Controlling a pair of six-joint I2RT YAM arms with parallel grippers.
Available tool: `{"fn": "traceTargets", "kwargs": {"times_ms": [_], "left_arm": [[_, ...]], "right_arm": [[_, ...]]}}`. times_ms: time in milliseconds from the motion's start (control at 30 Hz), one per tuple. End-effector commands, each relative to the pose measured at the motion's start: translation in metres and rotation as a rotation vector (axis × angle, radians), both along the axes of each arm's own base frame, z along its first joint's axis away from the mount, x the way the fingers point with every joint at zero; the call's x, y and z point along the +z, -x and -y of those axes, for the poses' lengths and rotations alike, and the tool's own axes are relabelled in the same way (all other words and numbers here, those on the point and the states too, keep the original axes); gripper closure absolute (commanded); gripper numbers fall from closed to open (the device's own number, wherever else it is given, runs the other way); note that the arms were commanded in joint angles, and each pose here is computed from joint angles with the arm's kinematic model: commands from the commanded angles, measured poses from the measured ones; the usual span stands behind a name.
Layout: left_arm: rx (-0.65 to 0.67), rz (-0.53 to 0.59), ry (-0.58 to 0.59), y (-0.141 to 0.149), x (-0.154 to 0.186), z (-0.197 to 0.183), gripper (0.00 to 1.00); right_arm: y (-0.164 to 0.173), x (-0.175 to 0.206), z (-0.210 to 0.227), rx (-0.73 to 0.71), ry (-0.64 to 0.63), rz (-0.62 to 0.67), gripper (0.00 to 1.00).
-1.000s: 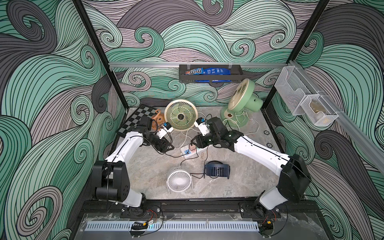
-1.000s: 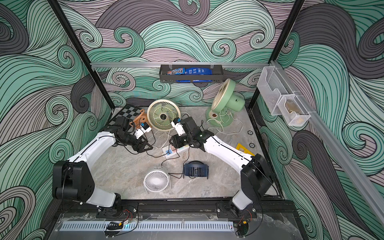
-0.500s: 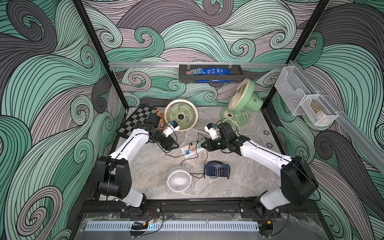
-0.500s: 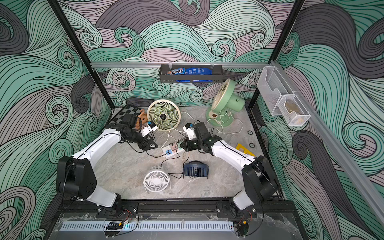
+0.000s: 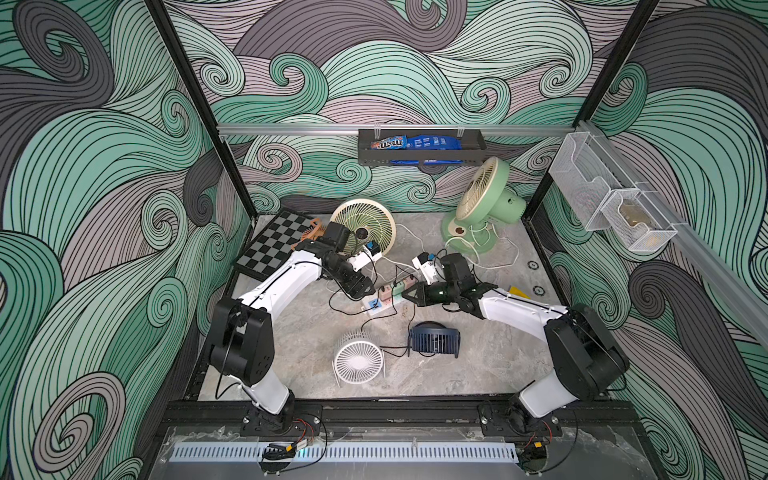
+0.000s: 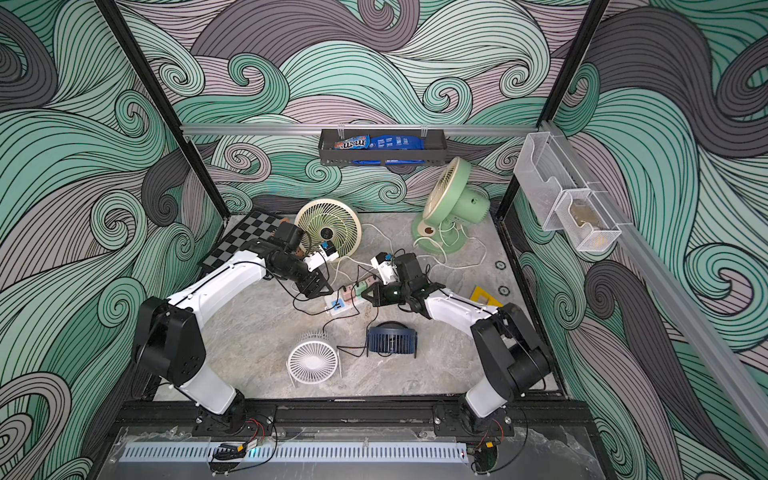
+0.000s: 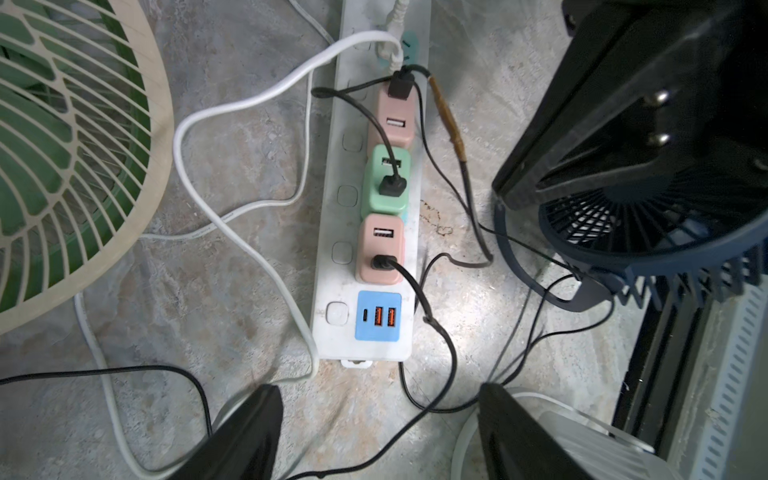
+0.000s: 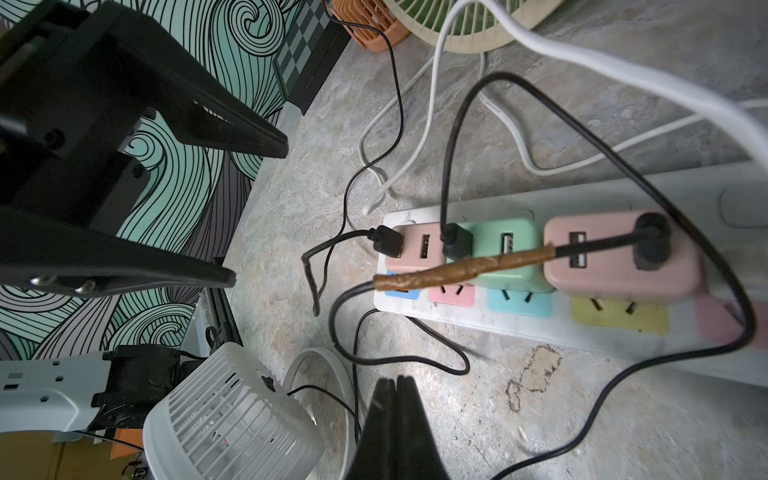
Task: Unplug the desk fan from the power strip
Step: Remove the plug from the socket.
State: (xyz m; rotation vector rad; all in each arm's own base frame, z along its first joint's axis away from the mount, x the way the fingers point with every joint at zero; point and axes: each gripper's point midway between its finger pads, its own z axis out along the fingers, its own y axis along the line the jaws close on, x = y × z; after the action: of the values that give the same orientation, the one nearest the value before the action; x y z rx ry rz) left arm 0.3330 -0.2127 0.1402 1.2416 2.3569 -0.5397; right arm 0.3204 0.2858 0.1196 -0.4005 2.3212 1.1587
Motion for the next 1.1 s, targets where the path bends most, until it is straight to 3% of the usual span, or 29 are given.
{"fn": "traceTargets", "kwargs": {"times_ms": [0, 433, 700, 1067], "left_arm": [[0.040, 0.033, -0.064, -0.017, -0.004, 0.004, 0.22], [0.017, 0.000, -0.191, -0.024, -0.031, 0.030, 0.34], [0.024, 0.025, -0.174, -0.025, -0.022, 0.033, 0.33], [0.027, 0.008, -0.180, -0.026, -0.035, 0.039, 0.38]], "right_arm": [[-0.009, -0.008, -0.004, -0.013, -0.032, 0.006, 1.00], [-0.024, -0.045, -0.002, -0.087, 0.009, -0.033, 1.00], [-0.026, -0.065, -0.004, -0.123, 0.047, -0.061, 1.00], [-0.025, -0.079, -0.002, -0.165, 0.058, -0.088, 1.00]]}}
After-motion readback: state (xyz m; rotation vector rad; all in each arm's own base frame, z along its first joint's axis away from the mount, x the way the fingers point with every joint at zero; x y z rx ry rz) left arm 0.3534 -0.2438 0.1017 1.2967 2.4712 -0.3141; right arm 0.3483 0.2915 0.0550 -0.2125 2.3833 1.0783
